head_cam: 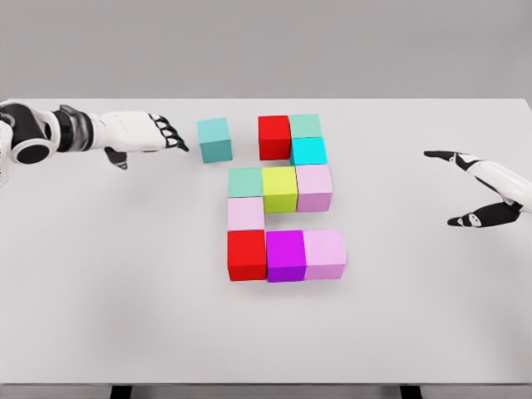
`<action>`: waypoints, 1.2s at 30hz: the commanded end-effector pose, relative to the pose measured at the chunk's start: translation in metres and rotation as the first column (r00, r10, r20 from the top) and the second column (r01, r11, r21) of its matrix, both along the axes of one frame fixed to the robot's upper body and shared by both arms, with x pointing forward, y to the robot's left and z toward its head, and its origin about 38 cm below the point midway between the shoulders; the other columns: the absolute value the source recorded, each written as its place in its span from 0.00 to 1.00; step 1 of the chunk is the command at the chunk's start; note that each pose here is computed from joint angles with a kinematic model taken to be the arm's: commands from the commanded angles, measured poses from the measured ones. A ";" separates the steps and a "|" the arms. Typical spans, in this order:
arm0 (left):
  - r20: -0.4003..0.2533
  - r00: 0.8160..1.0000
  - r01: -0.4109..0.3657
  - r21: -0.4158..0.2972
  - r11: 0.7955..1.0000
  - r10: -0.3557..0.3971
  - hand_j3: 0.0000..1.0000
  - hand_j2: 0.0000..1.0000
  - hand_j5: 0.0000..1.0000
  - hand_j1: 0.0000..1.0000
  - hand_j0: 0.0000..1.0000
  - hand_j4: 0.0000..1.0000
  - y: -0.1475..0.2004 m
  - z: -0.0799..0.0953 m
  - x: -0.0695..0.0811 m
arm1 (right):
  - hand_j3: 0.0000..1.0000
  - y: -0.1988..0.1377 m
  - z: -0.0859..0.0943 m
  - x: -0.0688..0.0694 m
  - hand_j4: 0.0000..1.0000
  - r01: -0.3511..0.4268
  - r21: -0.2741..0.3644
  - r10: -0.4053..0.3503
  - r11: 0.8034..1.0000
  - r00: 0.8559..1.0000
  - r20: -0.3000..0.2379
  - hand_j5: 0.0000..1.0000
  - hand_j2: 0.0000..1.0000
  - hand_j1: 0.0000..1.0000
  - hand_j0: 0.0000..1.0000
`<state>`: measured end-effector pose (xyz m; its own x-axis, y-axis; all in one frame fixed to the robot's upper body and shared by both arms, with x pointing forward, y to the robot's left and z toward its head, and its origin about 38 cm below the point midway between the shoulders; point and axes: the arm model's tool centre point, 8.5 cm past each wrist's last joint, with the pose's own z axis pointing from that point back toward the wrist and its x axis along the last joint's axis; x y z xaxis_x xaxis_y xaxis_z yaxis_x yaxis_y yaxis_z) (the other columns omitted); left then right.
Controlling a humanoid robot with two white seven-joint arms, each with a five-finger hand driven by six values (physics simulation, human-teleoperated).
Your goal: Assemble the squares on the desktop into the number 2
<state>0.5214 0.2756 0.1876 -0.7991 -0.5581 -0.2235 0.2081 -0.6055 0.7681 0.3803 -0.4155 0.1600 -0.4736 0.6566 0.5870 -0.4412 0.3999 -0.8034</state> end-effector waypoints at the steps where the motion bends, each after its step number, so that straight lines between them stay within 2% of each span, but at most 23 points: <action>1: -0.006 1.000 -0.006 -0.011 1.000 0.005 1.00 1.00 1.00 1.00 1.00 1.00 -0.006 -0.003 0.004 | 1.00 -0.001 0.000 0.000 1.00 0.005 0.009 -0.004 1.000 1.000 -0.002 1.00 1.00 1.00 1.00; 8: -0.011 0.999 -0.044 -0.027 0.999 0.044 1.00 1.00 1.00 1.00 1.00 1.00 -0.014 -0.003 0.019 | 1.00 -0.002 -0.002 -0.001 1.00 0.007 0.009 -0.007 1.000 1.000 -0.008 1.00 1.00 1.00 1.00; 16: -0.020 0.998 -0.063 -0.038 0.997 0.063 1.00 1.00 1.00 1.00 1.00 1.00 -0.020 -0.006 0.026 | 1.00 -0.003 -0.005 -0.003 1.00 0.011 0.009 -0.011 1.000 1.000 -0.017 1.00 1.00 1.00 1.00; 36: -0.025 0.998 -0.064 -0.040 0.997 0.063 1.00 1.00 1.00 1.00 1.00 1.00 -0.025 -0.009 0.027 | 1.00 -0.002 -0.005 -0.003 1.00 0.009 0.011 -0.009 1.000 1.000 -0.016 1.00 1.00 1.00 1.00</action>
